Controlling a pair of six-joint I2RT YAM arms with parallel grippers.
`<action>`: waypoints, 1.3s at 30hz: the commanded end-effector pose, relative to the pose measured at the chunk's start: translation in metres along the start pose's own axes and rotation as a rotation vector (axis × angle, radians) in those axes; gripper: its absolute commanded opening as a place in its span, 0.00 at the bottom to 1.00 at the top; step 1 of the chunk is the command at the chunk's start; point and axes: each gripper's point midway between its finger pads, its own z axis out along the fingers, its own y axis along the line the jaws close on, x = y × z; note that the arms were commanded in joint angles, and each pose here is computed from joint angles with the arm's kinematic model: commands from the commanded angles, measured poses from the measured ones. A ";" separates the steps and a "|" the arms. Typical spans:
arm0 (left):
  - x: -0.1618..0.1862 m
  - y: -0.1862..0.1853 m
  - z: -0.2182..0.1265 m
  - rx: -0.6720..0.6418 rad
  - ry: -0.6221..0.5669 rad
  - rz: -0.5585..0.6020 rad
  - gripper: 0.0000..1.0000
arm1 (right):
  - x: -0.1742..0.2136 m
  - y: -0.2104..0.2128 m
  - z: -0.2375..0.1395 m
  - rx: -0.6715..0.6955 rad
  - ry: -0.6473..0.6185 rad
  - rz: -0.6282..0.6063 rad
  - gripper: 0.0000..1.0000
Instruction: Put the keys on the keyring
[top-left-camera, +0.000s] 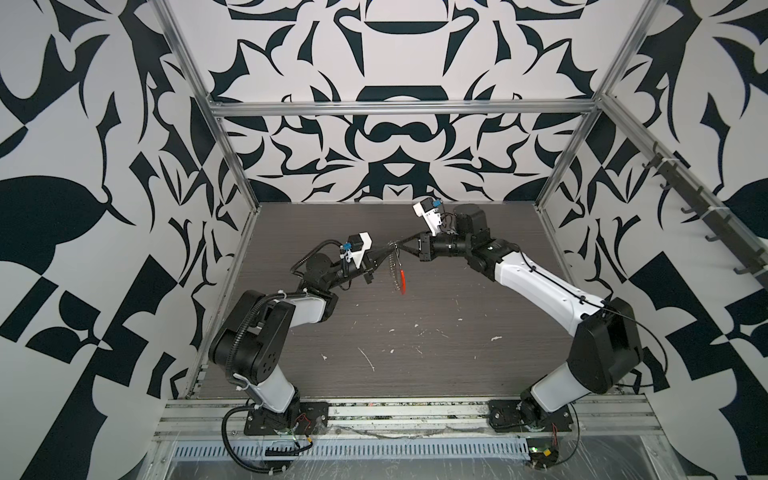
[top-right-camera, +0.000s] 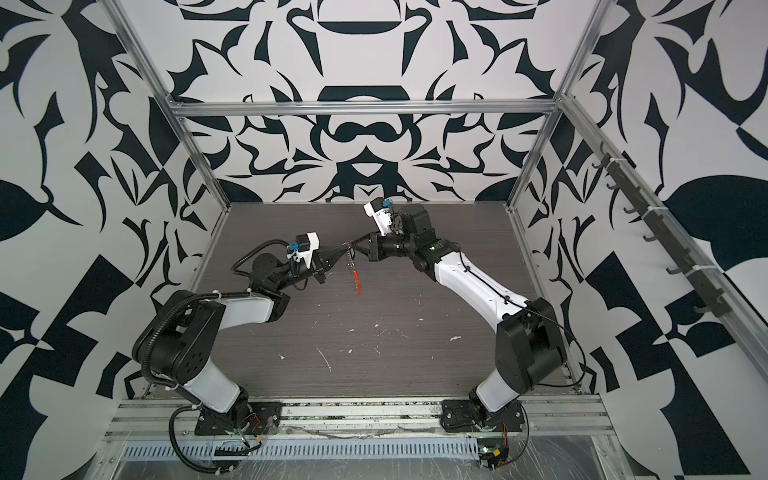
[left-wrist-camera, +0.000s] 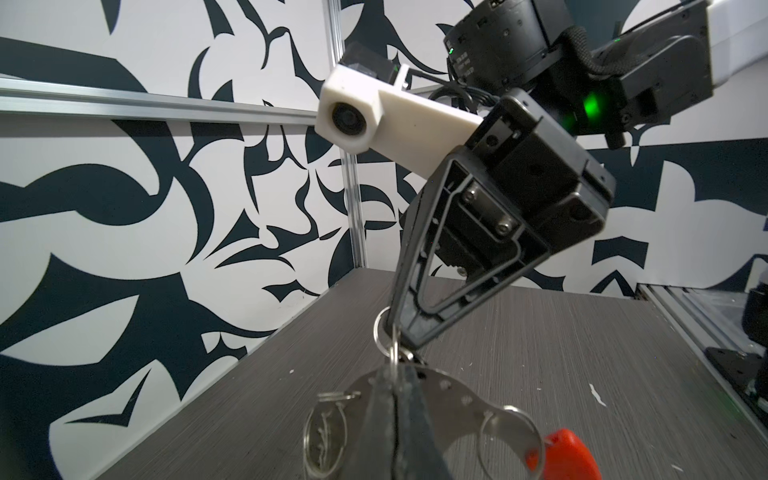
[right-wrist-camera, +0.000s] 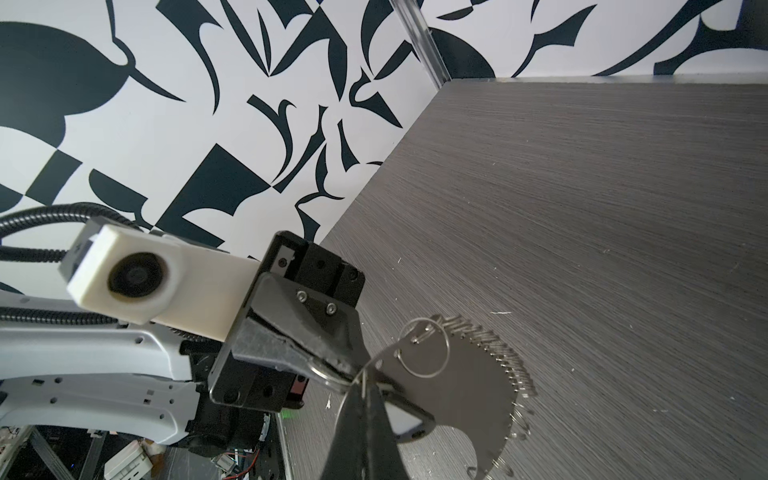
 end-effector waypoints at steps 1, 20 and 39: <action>-0.026 -0.010 0.006 0.002 -0.065 0.006 0.00 | -0.027 0.023 -0.004 -0.043 -0.040 -0.033 0.00; -0.035 0.007 0.005 -0.058 -0.050 0.028 0.00 | -0.015 0.023 -0.036 0.052 -0.022 -0.114 0.00; -0.040 0.001 0.010 -0.003 -0.062 -0.020 0.00 | -0.020 0.036 -0.017 0.000 0.006 -0.112 0.00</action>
